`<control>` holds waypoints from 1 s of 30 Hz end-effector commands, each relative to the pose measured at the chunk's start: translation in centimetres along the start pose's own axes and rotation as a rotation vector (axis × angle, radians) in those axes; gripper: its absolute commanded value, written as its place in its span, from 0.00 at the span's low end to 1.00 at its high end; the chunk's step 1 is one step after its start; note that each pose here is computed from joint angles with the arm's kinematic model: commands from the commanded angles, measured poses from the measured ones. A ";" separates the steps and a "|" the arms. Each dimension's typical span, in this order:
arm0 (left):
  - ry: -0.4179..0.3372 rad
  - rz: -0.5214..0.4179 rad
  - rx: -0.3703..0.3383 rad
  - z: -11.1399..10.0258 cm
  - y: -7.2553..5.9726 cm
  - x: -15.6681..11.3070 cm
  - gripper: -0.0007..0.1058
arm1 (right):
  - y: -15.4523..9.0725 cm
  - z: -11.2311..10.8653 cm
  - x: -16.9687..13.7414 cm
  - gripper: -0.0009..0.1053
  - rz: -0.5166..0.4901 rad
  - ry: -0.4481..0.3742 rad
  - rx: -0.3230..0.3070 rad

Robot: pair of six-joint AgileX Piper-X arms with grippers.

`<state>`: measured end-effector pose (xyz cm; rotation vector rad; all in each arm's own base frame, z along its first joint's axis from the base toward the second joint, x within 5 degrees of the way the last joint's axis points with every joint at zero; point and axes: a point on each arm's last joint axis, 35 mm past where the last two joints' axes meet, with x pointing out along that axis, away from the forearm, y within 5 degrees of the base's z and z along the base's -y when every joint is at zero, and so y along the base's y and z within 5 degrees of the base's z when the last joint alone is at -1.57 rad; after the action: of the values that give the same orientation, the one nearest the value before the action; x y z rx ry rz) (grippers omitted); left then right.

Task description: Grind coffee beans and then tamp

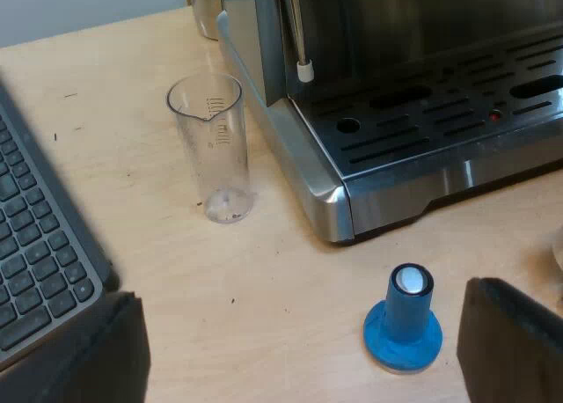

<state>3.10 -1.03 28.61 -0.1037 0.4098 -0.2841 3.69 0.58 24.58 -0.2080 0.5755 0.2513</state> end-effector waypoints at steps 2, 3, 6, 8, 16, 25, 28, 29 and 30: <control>-0.003 -0.005 0.000 0.2 0.0 0.1 0.69 | 0.0 0.3 0.0 0.65 0.004 -0.014 0.008; -0.003 -0.005 0.000 0.2 0.0 0.1 0.69 | 0.0 0.3 0.0 0.65 0.004 -0.014 0.012; -0.003 -0.005 0.000 0.2 0.0 0.1 0.69 | -0.1 0.3 0.0 0.65 0.002 -0.015 0.011; -0.005 -0.005 0.001 0.3 0.0 0.1 0.69 | -0.1 0.3 0.0 0.65 -0.004 -0.013 0.011; -0.005 -0.005 0.001 0.3 0.0 0.1 0.69 | -0.1 0.3 0.0 0.65 -0.004 -0.013 0.011; -0.006 -0.002 0.000 0.3 0.0 0.1 0.69 | -0.1 0.3 0.0 0.65 -0.004 -0.013 0.011; -0.006 -0.002 0.000 0.3 0.0 0.1 0.69 | -0.1 0.3 0.0 0.65 -0.004 -0.013 0.011; -0.006 -0.002 0.000 0.3 0.0 0.1 0.69 | -0.1 0.3 0.0 0.65 -0.004 -0.013 0.011; -0.006 -0.002 0.000 0.3 0.0 0.1 0.69 | -0.1 0.3 0.0 0.65 -0.004 -0.013 0.011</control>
<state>3.11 -1.03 28.64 -0.1035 0.4073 -0.2842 3.75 0.57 24.66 -0.1949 0.5680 0.2446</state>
